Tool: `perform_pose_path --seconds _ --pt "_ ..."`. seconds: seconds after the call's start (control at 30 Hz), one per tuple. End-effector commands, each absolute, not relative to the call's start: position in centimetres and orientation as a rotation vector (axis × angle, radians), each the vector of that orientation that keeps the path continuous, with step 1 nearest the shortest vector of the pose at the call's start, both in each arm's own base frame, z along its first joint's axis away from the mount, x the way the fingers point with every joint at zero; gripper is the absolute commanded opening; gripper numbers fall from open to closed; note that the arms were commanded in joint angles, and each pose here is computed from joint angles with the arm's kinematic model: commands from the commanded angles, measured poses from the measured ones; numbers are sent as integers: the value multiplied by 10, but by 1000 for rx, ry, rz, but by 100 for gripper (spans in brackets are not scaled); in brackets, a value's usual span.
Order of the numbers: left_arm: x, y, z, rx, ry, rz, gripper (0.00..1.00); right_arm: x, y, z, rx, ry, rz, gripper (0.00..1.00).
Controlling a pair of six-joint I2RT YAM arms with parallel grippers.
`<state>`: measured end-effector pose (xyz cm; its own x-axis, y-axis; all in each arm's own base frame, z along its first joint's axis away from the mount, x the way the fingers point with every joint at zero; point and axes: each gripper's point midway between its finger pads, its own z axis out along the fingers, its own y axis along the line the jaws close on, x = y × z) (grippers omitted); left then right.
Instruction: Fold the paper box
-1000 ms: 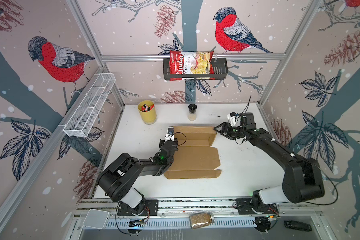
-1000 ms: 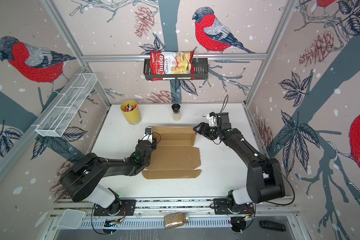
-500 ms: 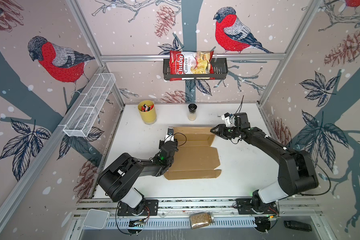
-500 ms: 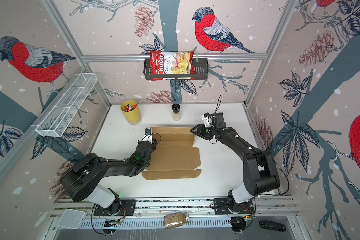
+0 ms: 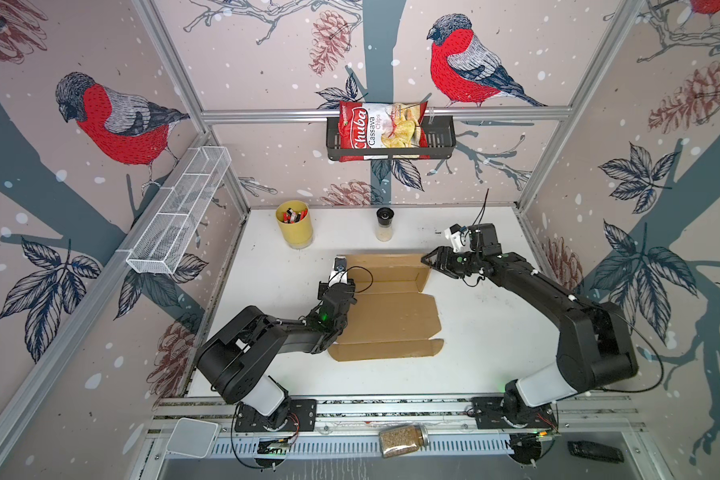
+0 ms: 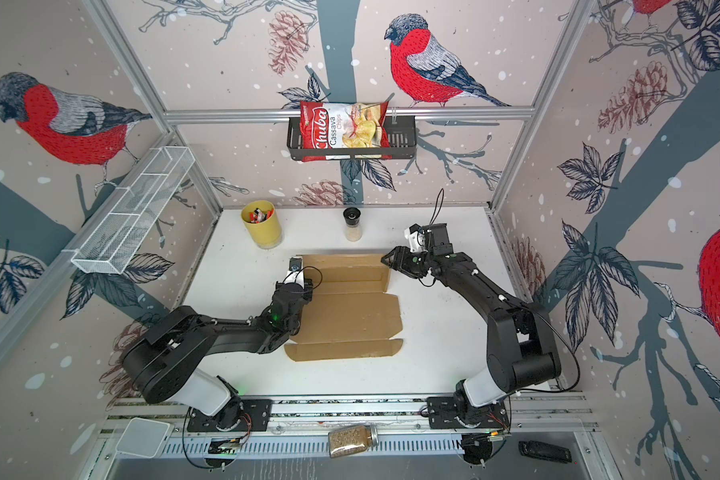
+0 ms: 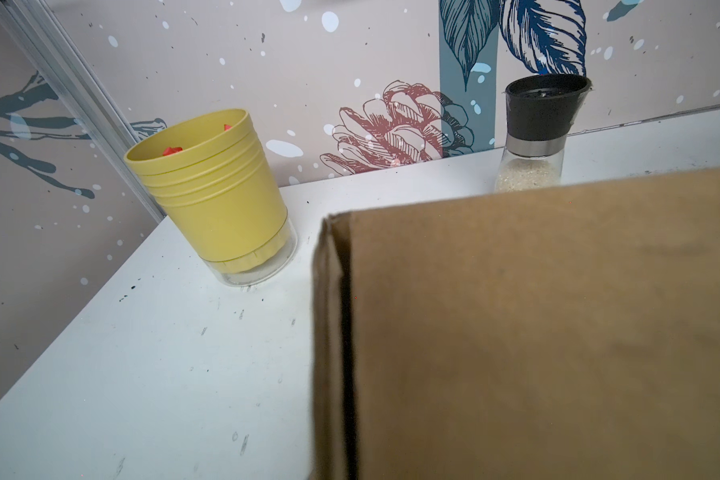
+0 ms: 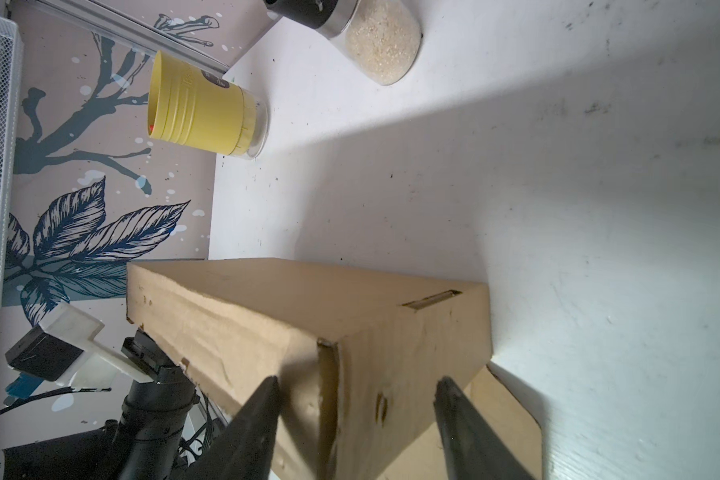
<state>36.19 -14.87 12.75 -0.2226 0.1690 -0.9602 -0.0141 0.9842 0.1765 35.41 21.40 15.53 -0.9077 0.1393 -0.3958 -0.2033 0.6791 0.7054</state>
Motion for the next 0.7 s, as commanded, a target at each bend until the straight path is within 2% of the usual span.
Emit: perform_pose_path --seconds 0.0,0.07,0.13,0.27,0.4,0.67 --pt "361 -147 127 107 1786 180 0 350 213 141 -57 2510 1091 52" --pt "361 -147 126 109 1787 180 0 350 214 137 -50 2514 1096 48" --pt "361 -147 124 112 1793 182 0 350 216 141 -54 2503 1114 48" --pt "362 -148 125 104 1801 180 0 355 217 167 -85 2428 1154 59" --pt "365 -147 125 86 1836 194 0 362 204 197 -80 2342 1151 66" --pt "382 -140 113 34 2039 74 0 370 157 211 35 2261 1056 70"
